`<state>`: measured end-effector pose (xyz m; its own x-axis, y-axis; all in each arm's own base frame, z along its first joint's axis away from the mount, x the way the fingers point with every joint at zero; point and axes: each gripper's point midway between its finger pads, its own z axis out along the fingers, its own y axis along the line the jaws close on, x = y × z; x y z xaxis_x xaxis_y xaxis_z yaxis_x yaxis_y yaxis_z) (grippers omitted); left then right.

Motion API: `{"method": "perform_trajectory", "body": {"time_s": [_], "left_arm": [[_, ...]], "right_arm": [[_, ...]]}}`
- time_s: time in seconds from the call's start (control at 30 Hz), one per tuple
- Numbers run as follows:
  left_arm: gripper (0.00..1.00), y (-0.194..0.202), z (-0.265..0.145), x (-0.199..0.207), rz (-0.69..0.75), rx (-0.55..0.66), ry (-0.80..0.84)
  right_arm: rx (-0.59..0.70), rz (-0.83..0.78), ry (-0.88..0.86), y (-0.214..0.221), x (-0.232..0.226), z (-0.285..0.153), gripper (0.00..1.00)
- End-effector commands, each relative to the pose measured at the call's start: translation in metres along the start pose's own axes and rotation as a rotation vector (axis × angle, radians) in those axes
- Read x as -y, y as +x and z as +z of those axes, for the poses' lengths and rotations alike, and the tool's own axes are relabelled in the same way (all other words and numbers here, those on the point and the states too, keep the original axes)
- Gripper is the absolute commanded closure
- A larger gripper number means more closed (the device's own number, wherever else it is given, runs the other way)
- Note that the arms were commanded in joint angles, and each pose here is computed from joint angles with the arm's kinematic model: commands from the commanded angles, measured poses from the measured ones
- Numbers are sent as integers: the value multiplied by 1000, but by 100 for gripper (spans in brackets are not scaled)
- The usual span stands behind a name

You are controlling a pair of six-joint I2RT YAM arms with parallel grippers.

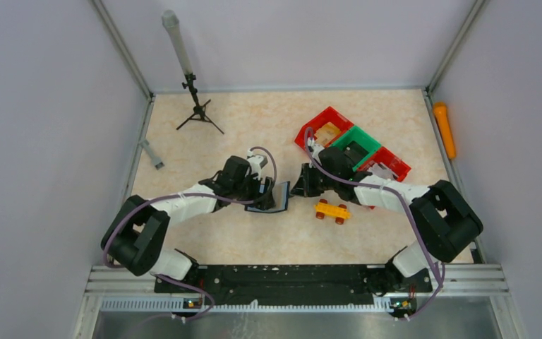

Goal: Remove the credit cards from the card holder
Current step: Remove the credit card from the card holder.

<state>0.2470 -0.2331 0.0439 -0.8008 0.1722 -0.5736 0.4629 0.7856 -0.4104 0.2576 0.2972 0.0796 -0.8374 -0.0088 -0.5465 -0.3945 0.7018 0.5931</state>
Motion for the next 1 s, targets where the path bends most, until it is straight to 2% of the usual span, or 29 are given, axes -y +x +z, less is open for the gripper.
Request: {"method": "perform_trajectory", "body": {"time_s": [0.0,0.13,0.27,0.53,0.83,0.9,0.97], "left_arm": [[22,-21,-10,14,53,89,54],[19,-27,-15,20,66,127,80],[14,-25,-12,19,67,114,70],[13,-17,-3,11,95,57,-19],[10,-16,-2,13,131,55,-53],[2,-16,-3,14,137,56,-52],[1,-16,-2,16,153,58,-49]], "right_arm": [[43,-32,-83,-17,-27,-8,100],[39,-37,-100,-18,-33,-9,100],[36,-45,-107,-19,-36,-9,100],[31,-49,-122,-19,-42,-9,100],[35,-52,-122,-22,-45,-10,100],[34,-52,-123,-22,-46,-11,100],[34,-52,-127,-23,-47,-12,100]]}}
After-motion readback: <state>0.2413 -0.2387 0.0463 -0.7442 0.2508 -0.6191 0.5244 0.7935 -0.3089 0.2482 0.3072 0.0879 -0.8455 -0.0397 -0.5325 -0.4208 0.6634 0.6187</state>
